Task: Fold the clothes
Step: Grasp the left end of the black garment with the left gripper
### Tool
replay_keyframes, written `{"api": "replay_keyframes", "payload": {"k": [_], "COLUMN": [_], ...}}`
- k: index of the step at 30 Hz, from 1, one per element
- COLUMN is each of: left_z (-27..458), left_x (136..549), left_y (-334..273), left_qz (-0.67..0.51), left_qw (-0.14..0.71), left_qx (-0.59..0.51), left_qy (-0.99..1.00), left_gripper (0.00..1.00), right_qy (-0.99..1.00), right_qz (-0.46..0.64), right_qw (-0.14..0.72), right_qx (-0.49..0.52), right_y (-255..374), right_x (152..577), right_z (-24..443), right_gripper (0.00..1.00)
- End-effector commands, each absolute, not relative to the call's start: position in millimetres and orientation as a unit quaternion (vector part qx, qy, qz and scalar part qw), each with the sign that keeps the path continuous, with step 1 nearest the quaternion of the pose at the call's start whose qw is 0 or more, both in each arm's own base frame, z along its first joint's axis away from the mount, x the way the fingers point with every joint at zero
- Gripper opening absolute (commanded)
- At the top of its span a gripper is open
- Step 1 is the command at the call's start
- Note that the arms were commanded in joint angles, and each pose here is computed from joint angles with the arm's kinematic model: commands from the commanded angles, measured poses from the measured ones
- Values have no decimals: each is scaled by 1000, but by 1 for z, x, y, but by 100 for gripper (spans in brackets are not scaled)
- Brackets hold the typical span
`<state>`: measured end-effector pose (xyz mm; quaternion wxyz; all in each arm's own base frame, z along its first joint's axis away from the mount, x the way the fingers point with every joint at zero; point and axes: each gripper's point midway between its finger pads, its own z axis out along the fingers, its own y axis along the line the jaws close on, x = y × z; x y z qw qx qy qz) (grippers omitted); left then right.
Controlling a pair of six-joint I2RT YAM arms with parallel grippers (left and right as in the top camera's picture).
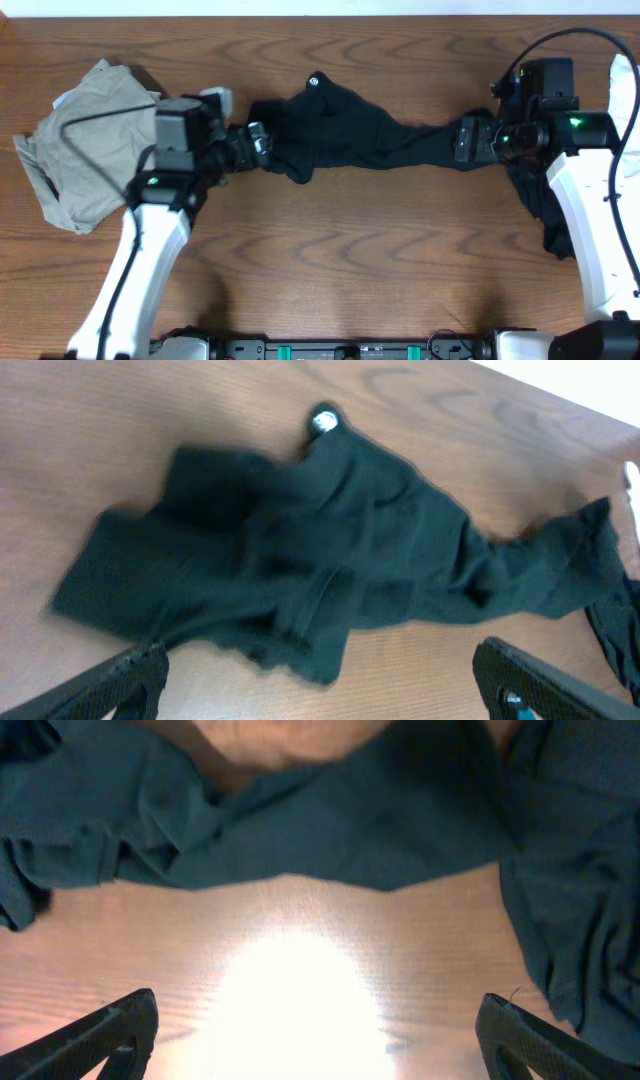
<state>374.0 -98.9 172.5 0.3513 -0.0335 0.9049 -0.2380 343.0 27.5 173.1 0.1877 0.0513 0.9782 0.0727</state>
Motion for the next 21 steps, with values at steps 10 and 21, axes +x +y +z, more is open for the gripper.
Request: {"api": "replay_keyframes", "payload": {"k": [10,21], "left_z": [115,53], "left_x": [460,489], "left_y": [-135,-133], "left_qz": [-237,-202], "left_qw": [303,254], "left_qx": [-20,-22], "left_qy": [923,945], "left_gripper": [100,87], "right_qy": [985,986], "right_qz": [65,65], "right_qw": [150,146], "right_qx": [48,48], "right_y": [25,25], "right_x": [327,325], "right_z": [161,160], "right_gripper": [99,99]}}
